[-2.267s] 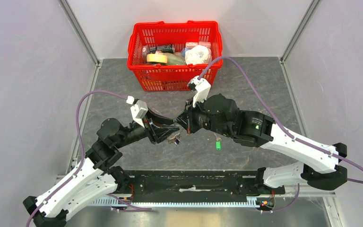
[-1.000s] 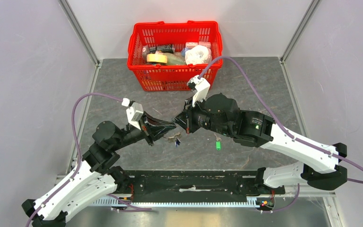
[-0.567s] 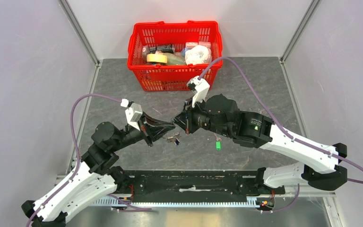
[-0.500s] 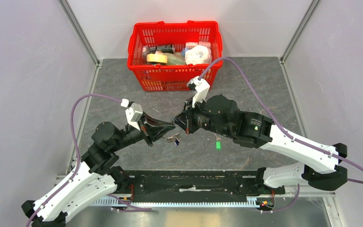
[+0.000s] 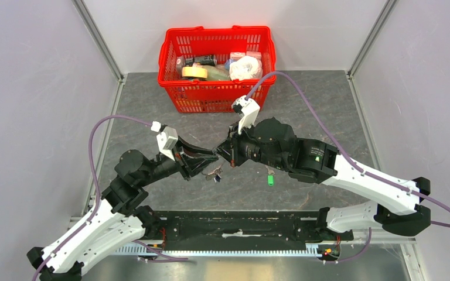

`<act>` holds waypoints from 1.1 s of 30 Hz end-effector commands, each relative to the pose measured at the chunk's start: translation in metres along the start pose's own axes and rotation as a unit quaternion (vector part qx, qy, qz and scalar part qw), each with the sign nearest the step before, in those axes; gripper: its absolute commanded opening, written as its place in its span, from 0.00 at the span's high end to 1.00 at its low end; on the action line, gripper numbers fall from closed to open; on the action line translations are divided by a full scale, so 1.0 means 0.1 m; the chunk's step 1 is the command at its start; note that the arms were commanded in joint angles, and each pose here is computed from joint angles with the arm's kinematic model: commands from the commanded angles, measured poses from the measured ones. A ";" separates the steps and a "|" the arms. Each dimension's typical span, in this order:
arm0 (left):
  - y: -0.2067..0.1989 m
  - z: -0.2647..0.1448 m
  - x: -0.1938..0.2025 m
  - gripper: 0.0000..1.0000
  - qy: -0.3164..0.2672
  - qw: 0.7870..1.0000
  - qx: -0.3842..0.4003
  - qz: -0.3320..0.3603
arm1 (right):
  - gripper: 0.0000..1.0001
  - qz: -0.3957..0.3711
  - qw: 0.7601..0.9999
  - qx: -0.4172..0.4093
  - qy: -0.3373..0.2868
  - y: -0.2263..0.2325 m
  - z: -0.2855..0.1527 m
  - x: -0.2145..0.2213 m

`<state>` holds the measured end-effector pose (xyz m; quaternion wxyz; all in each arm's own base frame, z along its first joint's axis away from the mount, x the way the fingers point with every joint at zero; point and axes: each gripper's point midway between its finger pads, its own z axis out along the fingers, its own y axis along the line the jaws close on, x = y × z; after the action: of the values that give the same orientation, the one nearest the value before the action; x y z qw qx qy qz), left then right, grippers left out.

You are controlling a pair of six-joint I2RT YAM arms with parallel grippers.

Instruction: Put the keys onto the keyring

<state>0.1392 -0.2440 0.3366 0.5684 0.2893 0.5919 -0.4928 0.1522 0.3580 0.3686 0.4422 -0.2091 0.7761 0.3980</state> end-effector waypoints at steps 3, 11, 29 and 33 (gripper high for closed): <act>-0.12 0.02 -0.23 0.65 -0.028 0.999 0.027 0.016 | 1.00 0.008 1.000 -0.009 -0.024 0.08 -0.04 -0.17; -0.10 0.03 -0.22 0.66 -0.026 0.999 0.023 0.017 | 1.00 0.009 0.999 -0.011 -0.028 0.09 -0.08 -0.20; -0.09 0.03 -0.15 0.98 -0.015 0.999 0.024 0.018 | 1.00 0.016 0.999 -0.013 -0.047 0.08 -0.15 -0.26; -0.07 0.00 -0.15 0.98 -0.021 0.999 0.017 0.022 | 1.00 0.018 0.998 -0.012 -0.058 0.07 -0.18 -0.31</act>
<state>0.1390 -0.2475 0.3369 0.5653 0.2952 0.5884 -0.4970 0.1525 0.3552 0.3673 0.4430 -0.2076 0.7780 0.3943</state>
